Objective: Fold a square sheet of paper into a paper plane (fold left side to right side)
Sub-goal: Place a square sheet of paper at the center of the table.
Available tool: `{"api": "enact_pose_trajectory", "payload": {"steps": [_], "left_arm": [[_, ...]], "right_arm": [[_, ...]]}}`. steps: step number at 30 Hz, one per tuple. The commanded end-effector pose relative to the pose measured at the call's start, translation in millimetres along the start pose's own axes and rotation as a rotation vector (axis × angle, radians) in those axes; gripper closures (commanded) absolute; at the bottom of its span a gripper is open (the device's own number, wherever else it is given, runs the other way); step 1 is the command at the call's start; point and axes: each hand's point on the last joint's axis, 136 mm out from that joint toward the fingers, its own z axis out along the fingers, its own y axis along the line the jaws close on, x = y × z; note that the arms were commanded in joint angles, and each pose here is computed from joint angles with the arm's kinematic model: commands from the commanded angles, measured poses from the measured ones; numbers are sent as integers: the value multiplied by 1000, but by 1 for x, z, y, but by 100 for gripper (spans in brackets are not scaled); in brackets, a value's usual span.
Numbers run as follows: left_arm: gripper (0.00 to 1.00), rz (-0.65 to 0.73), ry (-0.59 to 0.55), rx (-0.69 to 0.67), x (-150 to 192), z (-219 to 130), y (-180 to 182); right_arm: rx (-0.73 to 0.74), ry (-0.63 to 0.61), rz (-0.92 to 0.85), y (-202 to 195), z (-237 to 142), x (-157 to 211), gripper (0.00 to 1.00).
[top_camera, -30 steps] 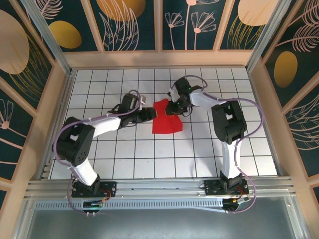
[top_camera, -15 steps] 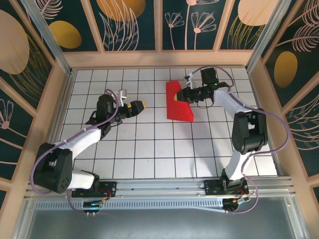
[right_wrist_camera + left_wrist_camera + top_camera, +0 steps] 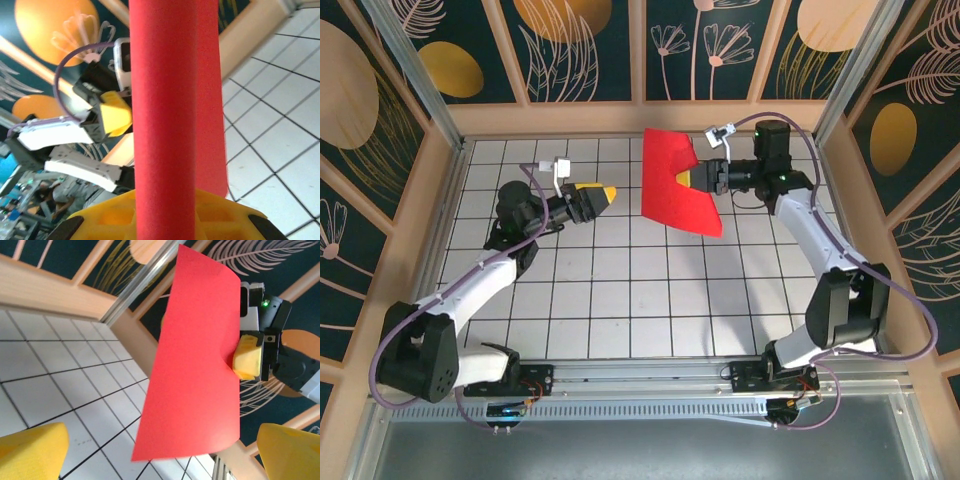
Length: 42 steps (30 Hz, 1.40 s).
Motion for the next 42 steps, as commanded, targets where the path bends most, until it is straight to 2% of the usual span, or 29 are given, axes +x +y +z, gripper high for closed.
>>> {"api": "enact_pose_trajectory", "payload": {"steps": [1,7,9,13,16,25,26,31,36,42], "left_arm": [[3,105,23,133,-10,10,-33],[1,174,101,183,-2,36,-58],[1,167,118,170,3,42,-56],[3,166,105,191,-4,47,-63],[15,169,101,204,-4,47,-67],[87,176,97,128,-5,47,-55],[90,169,96,112,-4,48,-51],[100,116,99,23,4,50,-26],[100,-24,165,-135,30,55,23],[100,-182,275,-345,86,47,92]], "right_arm": [[-132,31,-82,44,6,0,80],[-152,49,-98,53,19,3,80],[-159,55,-102,55,21,3,81],[-141,50,-112,54,22,3,81],[-93,49,-102,43,22,5,81],[6,61,-75,19,23,9,79],[16,60,-71,16,22,9,78],[113,46,-55,-4,19,10,61],[329,0,39,-57,5,11,44],[515,-23,218,-126,-4,39,36]]}}
